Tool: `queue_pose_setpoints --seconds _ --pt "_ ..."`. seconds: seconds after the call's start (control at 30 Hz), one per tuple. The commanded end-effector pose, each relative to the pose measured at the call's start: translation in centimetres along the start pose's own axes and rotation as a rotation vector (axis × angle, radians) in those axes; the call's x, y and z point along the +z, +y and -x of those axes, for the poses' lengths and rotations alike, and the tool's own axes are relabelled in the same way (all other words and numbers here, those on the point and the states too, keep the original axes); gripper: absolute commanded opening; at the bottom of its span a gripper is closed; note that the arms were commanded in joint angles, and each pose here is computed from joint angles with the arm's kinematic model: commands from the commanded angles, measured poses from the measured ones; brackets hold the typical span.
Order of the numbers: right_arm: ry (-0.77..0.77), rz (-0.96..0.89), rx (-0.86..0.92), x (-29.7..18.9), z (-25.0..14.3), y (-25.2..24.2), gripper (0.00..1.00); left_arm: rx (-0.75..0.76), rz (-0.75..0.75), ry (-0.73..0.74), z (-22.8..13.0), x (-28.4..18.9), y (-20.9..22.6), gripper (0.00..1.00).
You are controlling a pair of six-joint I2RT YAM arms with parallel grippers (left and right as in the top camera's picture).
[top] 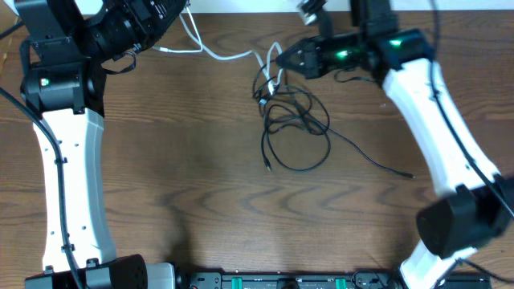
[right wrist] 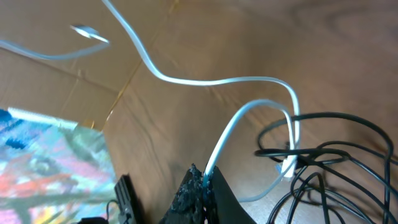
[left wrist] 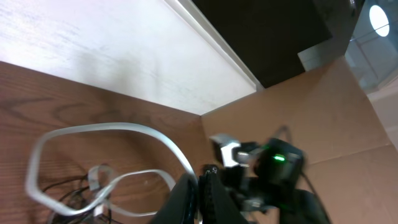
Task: Untangle cables
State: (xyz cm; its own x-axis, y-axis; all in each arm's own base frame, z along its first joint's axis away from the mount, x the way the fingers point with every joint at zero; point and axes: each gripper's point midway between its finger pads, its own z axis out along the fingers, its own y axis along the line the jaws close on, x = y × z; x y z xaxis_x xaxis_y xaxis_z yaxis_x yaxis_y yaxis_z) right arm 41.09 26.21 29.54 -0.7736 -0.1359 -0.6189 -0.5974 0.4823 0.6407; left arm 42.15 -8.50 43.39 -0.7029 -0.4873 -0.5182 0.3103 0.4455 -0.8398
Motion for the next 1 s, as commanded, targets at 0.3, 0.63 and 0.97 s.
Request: queue_pose_setpoints --seconds 0.3,0.63,0.97 --pt "-0.270 -0.267 -0.113 -14.6 3.1 2.4 0.01 0.039 0.045 -0.047 0.8 -0.5 0.2 0.08" --pt "-0.268 -0.363 -0.012 -18.6 1.1 -0.1 0.01 0.030 0.082 -0.054 0.7 -0.5 1.1 0.08" --pt "-0.119 -0.448 0.132 -17.7 -3.1 -2.6 0.01 0.042 0.087 -0.047 0.6 -0.5 1.2 0.08"
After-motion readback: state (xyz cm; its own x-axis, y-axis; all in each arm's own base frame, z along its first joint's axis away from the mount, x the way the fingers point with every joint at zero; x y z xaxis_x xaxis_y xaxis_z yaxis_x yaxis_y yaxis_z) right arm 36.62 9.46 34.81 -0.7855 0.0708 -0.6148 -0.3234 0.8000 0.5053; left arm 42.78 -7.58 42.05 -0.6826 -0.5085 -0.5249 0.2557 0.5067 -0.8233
